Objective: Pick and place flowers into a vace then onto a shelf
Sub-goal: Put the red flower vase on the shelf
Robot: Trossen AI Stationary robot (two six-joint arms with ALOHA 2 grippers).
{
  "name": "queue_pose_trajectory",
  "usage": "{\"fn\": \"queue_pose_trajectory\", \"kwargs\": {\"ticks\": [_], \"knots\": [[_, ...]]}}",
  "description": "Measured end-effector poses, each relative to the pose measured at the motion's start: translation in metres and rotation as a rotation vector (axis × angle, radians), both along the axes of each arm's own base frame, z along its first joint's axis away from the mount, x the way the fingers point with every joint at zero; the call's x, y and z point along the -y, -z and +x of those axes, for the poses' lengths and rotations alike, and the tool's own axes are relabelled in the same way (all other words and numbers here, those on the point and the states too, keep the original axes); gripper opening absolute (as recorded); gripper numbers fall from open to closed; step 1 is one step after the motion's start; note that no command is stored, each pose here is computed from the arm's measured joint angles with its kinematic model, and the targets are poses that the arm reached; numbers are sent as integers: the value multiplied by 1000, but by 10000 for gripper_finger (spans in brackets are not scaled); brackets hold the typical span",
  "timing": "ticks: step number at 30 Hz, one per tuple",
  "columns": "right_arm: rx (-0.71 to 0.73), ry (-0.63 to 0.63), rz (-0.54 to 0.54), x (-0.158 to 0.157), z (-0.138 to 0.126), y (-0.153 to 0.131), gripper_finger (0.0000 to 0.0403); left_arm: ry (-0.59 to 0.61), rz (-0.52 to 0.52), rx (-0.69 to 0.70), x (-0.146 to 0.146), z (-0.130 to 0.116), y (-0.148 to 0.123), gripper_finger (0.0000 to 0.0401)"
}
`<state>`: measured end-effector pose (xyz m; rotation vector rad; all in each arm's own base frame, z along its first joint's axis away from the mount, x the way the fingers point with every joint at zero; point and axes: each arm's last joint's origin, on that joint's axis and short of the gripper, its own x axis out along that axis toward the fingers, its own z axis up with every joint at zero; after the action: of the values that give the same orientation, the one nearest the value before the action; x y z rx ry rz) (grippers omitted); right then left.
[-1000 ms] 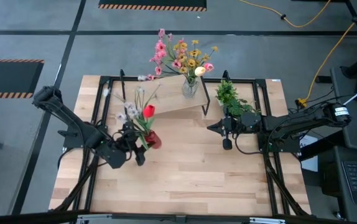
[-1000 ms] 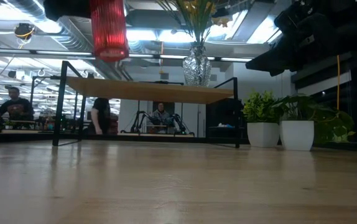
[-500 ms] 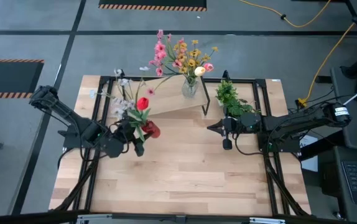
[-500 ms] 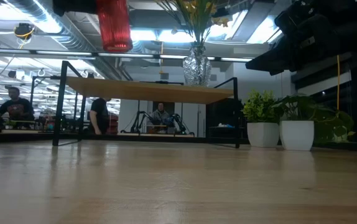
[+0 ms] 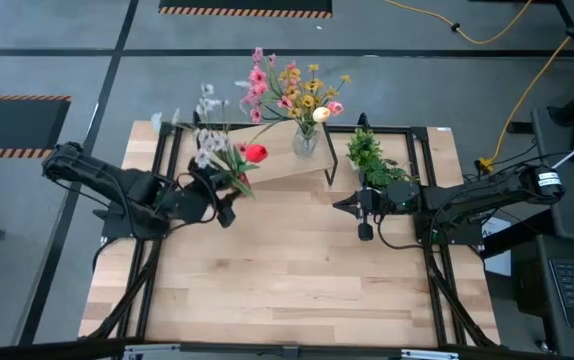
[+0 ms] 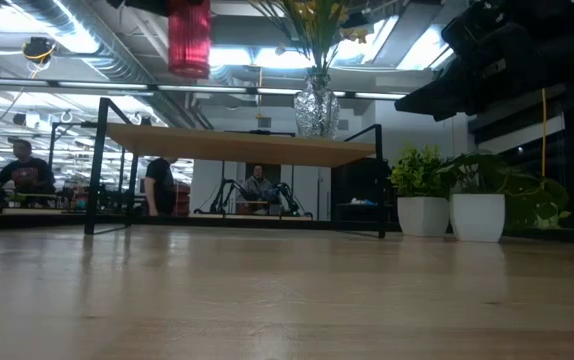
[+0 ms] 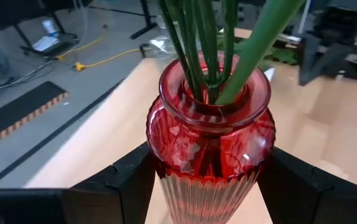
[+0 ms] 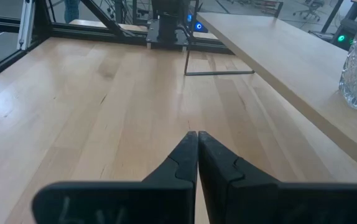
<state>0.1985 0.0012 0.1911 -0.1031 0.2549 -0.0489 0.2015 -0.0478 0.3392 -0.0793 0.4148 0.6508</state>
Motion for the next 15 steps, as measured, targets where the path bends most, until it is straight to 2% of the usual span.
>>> {"fn": "queue_pose_trajectory", "kwargs": {"ticks": [9, 15], "knots": [[15, -17, -71, 0, 0, -2, 16, -78, 38, -42, -24, -14, -16, 234], [51, -2, -74, 0, 1, -5, 16, -166, 10, -41, -45, -23, -19, 234]]}}
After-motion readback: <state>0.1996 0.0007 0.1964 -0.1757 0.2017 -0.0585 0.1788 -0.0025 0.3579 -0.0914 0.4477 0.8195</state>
